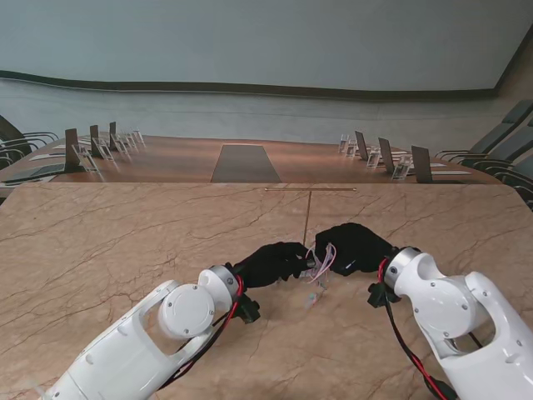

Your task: Take the wired earphone off the rack, coil the cable and place them on the table

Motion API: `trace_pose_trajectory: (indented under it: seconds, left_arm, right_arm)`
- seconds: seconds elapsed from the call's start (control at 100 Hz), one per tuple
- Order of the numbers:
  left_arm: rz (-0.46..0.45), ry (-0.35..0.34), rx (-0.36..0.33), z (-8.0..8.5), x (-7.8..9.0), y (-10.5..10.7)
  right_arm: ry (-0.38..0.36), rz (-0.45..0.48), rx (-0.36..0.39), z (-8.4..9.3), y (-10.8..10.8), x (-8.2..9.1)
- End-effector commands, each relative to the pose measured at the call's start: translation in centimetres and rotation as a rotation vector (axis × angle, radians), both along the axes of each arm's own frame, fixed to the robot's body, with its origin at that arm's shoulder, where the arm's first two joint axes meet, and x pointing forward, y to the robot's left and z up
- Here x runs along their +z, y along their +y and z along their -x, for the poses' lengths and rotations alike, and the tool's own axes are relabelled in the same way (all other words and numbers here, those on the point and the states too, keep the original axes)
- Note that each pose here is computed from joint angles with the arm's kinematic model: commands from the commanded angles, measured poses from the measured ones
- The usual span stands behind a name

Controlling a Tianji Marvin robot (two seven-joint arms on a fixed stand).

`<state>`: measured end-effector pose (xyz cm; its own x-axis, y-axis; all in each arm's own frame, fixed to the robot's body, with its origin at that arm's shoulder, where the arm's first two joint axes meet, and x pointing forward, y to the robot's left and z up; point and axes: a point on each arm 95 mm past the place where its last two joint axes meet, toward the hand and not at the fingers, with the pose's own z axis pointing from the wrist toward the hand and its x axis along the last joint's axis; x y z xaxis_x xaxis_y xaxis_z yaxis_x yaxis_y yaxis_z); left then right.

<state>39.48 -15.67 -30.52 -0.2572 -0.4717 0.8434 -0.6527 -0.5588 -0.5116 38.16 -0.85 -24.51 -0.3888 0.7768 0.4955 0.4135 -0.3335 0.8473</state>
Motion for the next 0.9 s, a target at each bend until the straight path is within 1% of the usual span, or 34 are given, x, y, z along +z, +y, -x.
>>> trace_pose_trajectory:
  seconds: [0.0,0.29,0.47,0.59,0.89]
  left_arm:
    - [0.002,0.008,0.008,0.2,-0.3,-0.1]
    - [0.028,0.004,0.03,0.1,-0.2,0.1]
    - [0.031,-0.01,0.05,0.0,-0.1,0.3]
    - [0.026,-0.031,0.064,-0.1,-0.2,0.6]
    - [0.03,-0.035,0.078,-0.1,-0.2,1.1]
  right_arm:
    - [0.001,0.0,0.005,0.2,0.1,-0.1]
    - [0.005,0.015,0.004,0.4,-0.1,-0.3]
    - [0.011,0.029,0.004,0.6,-0.2,-0.4]
    - [0.012,0.035,0.004,0.7,-0.3,-0.4]
    - [0.015,0.058,0.0,1.0,-0.7,-0.5]
